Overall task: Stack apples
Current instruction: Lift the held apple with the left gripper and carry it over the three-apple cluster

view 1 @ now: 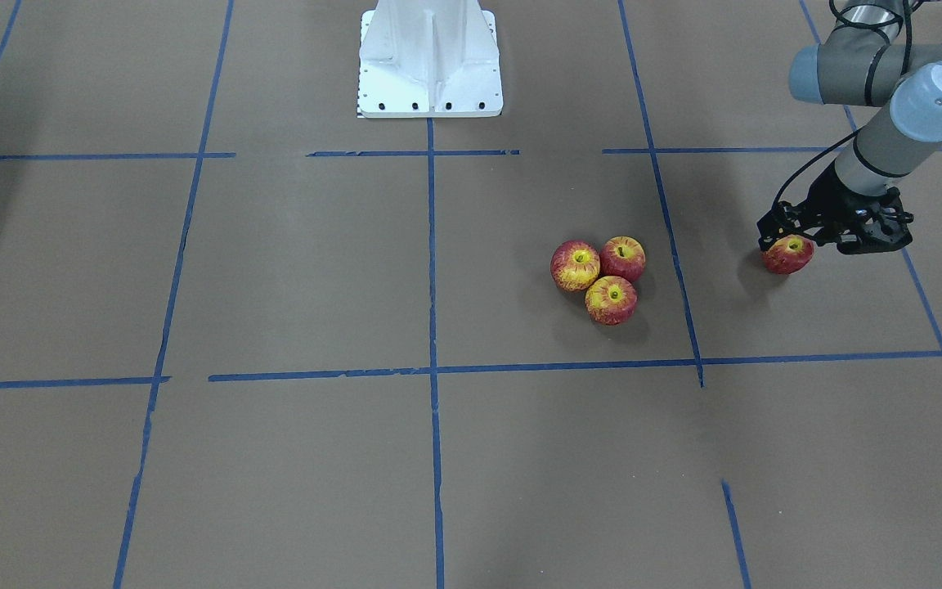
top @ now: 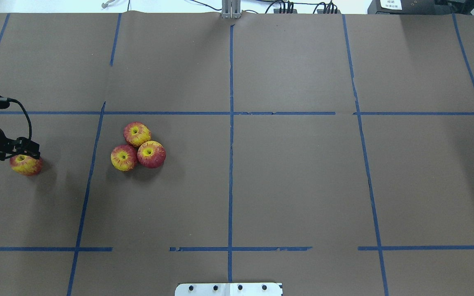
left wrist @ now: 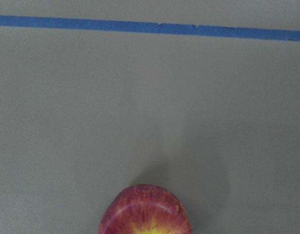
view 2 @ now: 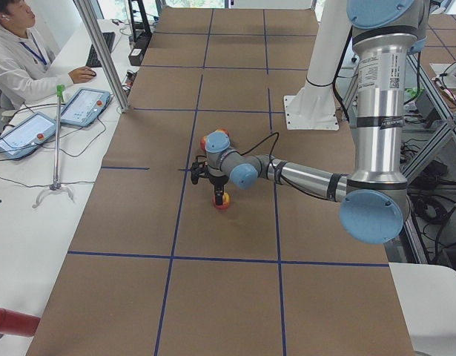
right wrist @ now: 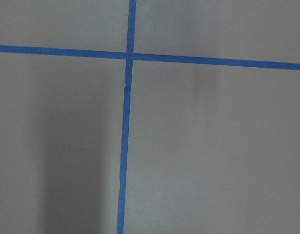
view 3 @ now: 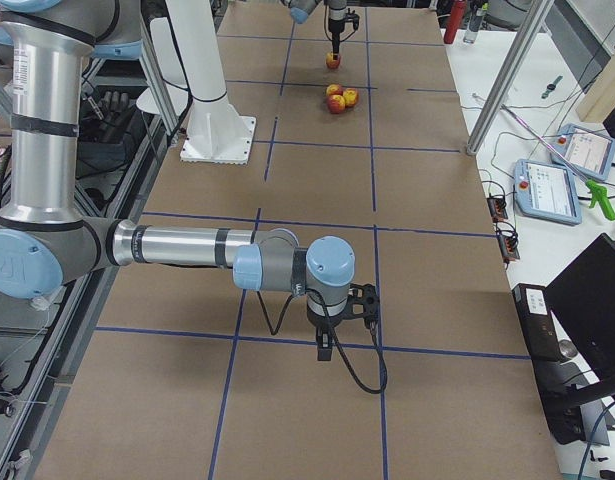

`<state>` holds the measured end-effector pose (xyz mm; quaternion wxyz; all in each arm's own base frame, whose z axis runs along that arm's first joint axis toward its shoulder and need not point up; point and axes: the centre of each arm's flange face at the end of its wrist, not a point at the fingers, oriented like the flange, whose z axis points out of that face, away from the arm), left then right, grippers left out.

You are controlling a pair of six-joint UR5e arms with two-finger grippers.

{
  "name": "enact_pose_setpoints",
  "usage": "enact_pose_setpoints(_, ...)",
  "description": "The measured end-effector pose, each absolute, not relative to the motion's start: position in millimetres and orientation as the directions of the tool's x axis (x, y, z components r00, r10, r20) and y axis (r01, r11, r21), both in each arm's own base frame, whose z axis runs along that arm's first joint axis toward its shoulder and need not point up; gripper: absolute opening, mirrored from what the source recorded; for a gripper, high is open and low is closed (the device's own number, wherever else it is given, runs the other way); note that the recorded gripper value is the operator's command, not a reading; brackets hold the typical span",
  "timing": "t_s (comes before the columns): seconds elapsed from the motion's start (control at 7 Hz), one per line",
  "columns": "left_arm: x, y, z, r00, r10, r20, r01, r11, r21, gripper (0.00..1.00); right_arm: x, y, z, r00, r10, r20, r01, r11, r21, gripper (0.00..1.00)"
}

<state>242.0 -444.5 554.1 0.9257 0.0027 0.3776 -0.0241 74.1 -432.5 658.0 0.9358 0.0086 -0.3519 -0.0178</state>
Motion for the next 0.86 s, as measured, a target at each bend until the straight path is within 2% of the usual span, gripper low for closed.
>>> enact_pose_setpoints(0.71,253,-451,570,0.726,-0.042,-0.686,0.031,0.999,-0.029,1.00,74,-432,658,0.752,-0.039,0.658,0.027,0.999,0.029,1.00)
enact_pose_setpoints(0.86,255,-453,576,0.730,-0.045,-0.682,0.029,0.999,-0.035,0.95,74,-432,658,0.752,-0.039,0.658,0.027,0.999,0.029,1.00)
